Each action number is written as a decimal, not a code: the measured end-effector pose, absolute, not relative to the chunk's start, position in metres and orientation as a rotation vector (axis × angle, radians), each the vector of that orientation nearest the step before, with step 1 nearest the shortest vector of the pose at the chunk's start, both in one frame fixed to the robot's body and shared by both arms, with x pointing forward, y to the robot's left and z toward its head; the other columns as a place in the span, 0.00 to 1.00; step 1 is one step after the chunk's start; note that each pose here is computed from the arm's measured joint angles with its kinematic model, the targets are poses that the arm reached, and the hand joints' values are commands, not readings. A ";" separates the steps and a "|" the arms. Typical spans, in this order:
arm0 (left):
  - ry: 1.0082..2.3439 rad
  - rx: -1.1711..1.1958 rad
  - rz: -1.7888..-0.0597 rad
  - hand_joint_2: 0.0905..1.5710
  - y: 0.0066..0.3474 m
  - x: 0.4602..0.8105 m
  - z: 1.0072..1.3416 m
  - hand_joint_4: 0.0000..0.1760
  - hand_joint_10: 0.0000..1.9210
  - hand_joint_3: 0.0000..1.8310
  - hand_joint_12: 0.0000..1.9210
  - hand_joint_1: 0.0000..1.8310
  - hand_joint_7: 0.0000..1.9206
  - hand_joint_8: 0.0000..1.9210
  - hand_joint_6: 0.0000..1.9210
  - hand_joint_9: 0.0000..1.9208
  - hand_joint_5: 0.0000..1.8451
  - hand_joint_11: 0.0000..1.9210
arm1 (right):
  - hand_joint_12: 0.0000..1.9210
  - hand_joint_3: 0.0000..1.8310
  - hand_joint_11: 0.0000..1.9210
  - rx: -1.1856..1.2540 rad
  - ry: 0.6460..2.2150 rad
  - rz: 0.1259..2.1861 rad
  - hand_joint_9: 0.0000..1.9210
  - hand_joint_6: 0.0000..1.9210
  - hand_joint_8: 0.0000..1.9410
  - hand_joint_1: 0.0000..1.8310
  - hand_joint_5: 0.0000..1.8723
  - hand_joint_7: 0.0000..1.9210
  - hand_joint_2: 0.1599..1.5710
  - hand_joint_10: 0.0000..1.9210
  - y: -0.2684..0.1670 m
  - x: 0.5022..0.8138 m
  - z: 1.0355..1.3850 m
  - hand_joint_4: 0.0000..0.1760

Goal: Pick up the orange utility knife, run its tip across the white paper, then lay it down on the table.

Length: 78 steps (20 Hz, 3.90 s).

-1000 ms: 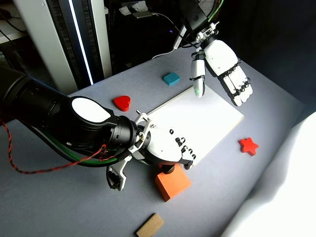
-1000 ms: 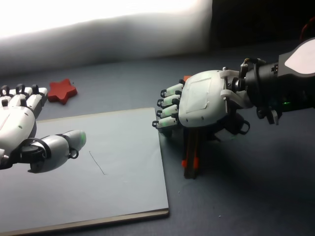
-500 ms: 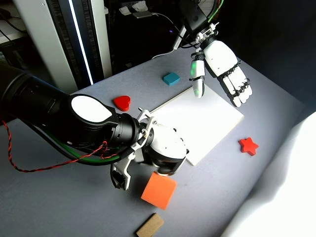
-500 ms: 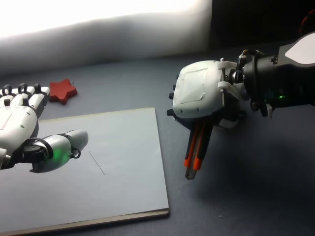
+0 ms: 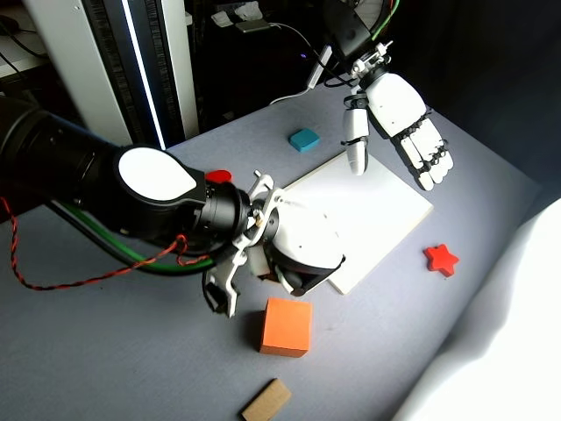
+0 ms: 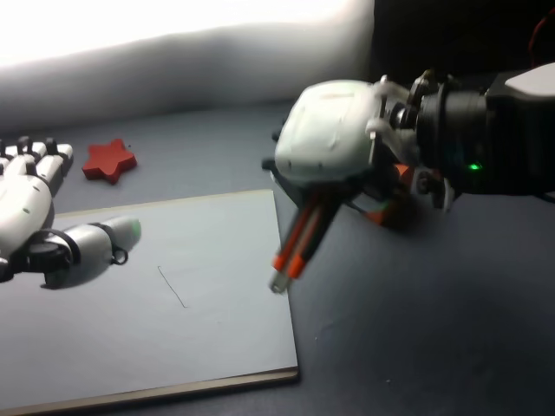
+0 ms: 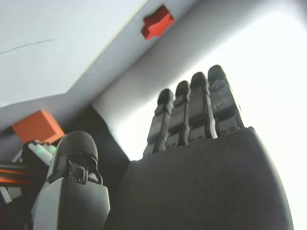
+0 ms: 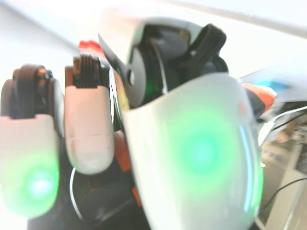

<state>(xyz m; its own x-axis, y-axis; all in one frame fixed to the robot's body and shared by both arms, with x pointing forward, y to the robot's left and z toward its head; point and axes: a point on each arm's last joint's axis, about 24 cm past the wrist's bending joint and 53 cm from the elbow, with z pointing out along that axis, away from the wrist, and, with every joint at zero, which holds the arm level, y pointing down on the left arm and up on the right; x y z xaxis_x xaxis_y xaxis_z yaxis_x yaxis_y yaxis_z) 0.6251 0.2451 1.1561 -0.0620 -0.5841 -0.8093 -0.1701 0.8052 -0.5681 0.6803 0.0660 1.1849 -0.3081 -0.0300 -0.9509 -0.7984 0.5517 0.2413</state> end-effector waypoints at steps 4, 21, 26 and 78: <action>1.591 -0.624 -0.332 0.77 0.269 0.641 1.160 0.00 0.00 0.00 0.00 0.00 0.00 0.00 0.00 0.00 0.02 0.00 | 1.00 0.44 0.99 -0.784 1.576 0.862 0.98 1.00 1.00 0.86 0.80 0.93 0.55 1.00 0.061 0.682 1.208 1.00; 1.626 -0.732 -0.203 0.77 0.331 0.645 1.138 0.00 0.00 0.00 0.00 0.00 0.00 0.00 0.00 0.00 0.00 0.00 | 1.00 0.40 0.98 -1.024 0.590 0.662 0.96 1.00 1.00 0.84 0.80 0.91 0.57 1.00 0.128 0.608 1.247 1.00; 1.623 -0.747 -0.176 0.77 0.343 0.641 1.132 0.00 0.00 0.00 0.00 0.00 0.00 0.00 0.00 0.00 0.01 0.00 | 1.00 0.40 0.98 -0.978 0.459 0.652 0.97 1.00 1.00 0.84 0.81 0.91 0.58 1.00 0.144 0.598 1.258 1.00; 1.621 -0.748 -0.200 0.78 0.333 0.642 1.135 0.00 0.00 0.00 0.01 0.00 0.00 0.00 0.00 0.01 0.00 0.01 | 1.00 0.39 0.97 -0.911 0.556 0.664 0.95 1.00 1.00 0.83 0.78 0.89 0.60 1.00 0.121 0.592 1.234 1.00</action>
<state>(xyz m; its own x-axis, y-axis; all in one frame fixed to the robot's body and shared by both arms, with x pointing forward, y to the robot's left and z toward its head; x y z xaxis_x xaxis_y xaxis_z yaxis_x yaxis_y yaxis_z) 0.6424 0.3334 1.1352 -0.0120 -0.5682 -0.8228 -0.3511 0.7729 -0.5286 0.5918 0.1211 1.2337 0.6718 0.2812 -0.6853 -0.7242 0.4434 -0.5281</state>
